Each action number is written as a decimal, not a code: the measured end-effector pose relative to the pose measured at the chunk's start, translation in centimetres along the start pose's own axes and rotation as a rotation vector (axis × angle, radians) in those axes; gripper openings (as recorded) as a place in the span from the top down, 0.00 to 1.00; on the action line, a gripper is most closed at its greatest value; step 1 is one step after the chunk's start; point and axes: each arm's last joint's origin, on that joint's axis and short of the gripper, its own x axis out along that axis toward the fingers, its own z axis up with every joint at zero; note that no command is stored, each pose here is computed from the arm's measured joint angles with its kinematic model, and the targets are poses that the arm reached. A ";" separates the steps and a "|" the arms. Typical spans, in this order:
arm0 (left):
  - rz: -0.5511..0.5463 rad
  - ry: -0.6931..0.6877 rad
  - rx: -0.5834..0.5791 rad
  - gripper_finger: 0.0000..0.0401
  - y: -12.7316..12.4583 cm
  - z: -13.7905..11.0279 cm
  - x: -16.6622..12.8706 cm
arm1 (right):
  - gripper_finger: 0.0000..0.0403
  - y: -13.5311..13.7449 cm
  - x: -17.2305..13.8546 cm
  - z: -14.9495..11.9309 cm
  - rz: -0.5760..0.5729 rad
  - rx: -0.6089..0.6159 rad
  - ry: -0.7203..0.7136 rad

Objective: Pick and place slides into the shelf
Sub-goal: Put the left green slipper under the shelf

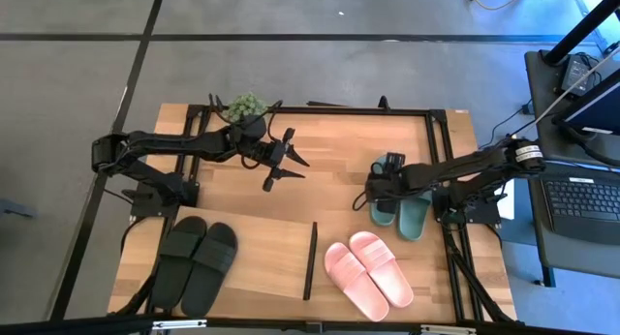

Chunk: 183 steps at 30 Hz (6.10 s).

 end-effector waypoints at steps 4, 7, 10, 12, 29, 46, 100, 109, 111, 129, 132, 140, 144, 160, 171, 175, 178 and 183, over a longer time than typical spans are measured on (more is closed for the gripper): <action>0.000 0.001 -0.001 0.63 0.0 0.0 0.0 | 0.41 0.1 0.2 0.0 -0.008 -0.004 0.010; 0.000 0.001 -0.001 0.63 0.0 0.0 0.0 | 0.41 0.0 0.2 0.0 -0.055 -0.006 0.009; -0.001 0.002 -0.001 0.63 0.0 0.0 0.0 | 0.41 -0.1 0.2 0.0 -0.078 -0.006 0.005; 0.000 0.002 -0.001 0.63 0.0 0.0 0.0 | 0.41 -0.1 0.2 0.0 -0.079 -0.006 0.006; -0.001 0.002 -0.002 0.63 0.0 0.0 0.0 | 0.59 -0.4 0.5 0.0 -0.084 0.034 0.011; -0.003 0.007 -0.005 0.63 0.0 -0.1 0.0 | 0.72 -1.0 2.1 -0.7 -0.094 0.077 0.038; 0.142 -0.040 -0.842 0.60 4.8 -2.0 -3.7 | 0.96 -1.4 -6.1 7.7 -0.485 -0.428 -0.421; 0.143 -0.034 -0.808 0.39 4.4 -1.8 -3.2 | 0.96 -1.4 -6.1 7.8 -0.477 -0.431 -0.431; 0.190 -0.035 -0.823 0.35 4.5 -1.8 -3.2 | 0.96 -1.4 -6.1 7.8 -0.477 -0.433 -0.431; 0.299 -0.107 -1.186 0.30 5.1 -2.0 -3.6 | 0.96 0.2 -8.7 9.1 -0.565 -0.661 -0.613; 0.300 -0.112 -1.240 0.30 5.2 -2.1 -3.5 | 0.96 0.3 -8.9 9.3 -0.560 -0.682 -0.647; 0.283 -0.134 -1.316 0.31 5.1 -1.9 -3.5 | 0.96 0.3 -9.2 9.6 -0.557 -0.727 -0.687; 0.265 -0.143 -1.320 0.31 5.0 -1.7 -3.3 | 0.96 0.4 -9.3 9.7 -0.530 -0.764 -0.738; 0.173 -0.106 -1.320 0.31 3.5 -1.1 -2.1 | 0.96 -0.1 -9.9 10.5 -0.551 -0.800 -0.852; 0.171 -0.044 -1.326 0.51 3.4 -1.6 -2.2 | 0.96 0.0 -9.8 10.4 -0.548 -0.807 -0.849; 0.170 -0.046 -1.324 0.63 3.4 -1.6 -2.2 | 0.96 0.0 -9.8 10.4 -0.547 -0.806 -0.848; 0.170 -0.047 -1.314 0.71 3.4 -1.6 -2.2 | 0.96 0.0 -9.8 10.4 -0.547 -0.805 -0.848; 0.177 -0.046 -1.294 0.85 3.4 -1.6 -2.2 | 0.96 0.0 -9.8 10.4 -0.543 -0.798 -0.850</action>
